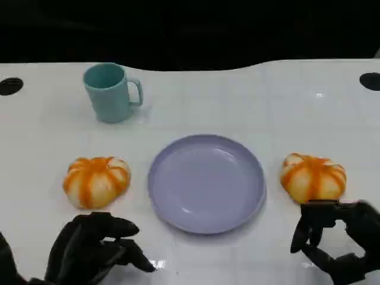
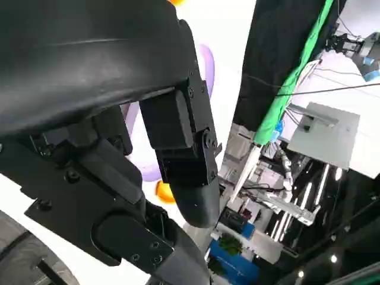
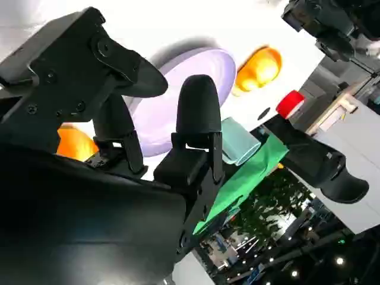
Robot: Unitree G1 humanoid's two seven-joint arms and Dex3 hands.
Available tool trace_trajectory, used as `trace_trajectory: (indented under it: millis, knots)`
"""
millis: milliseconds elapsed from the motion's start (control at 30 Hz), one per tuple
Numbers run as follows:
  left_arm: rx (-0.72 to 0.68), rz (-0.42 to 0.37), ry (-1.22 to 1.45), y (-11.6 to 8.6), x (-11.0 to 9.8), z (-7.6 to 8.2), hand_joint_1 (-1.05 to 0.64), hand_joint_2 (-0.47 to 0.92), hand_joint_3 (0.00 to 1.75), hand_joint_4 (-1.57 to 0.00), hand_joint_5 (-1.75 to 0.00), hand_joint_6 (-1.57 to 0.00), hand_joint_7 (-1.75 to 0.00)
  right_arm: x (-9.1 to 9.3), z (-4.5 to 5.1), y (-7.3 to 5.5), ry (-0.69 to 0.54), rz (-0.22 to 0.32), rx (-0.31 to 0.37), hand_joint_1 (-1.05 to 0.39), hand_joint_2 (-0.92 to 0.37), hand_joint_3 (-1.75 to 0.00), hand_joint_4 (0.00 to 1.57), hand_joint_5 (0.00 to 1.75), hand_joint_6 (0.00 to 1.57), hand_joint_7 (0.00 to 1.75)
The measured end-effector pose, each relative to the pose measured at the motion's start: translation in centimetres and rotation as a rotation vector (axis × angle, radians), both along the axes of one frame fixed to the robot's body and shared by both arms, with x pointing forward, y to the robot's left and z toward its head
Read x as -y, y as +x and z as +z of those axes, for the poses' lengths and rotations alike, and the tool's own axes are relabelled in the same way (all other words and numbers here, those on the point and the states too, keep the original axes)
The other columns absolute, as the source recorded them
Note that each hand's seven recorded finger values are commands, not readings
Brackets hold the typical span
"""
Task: Grasp the bread from the table and place it into the plate.
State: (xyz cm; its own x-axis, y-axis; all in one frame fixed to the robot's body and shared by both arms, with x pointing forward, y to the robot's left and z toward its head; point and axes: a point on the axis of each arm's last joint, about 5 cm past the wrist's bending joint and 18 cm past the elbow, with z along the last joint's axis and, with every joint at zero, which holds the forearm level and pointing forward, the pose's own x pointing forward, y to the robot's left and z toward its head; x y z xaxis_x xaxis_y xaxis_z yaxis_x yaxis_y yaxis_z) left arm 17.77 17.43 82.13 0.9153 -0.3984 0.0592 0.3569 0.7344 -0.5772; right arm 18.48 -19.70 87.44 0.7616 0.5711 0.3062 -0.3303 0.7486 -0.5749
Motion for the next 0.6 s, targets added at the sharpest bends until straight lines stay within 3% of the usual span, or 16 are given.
trace_trajectory:
  millis: [600]
  knots:
    - [0.001,-0.003,0.000,0.00,0.01,0.00,-0.92,0.65,0.00,-1.57,-0.46,-1.56,0.00,-0.01,0.02,-0.01,0.000,-0.001,-0.001,-0.10,-0.37,-1.17,0.74,1.64,0.77,1.24]
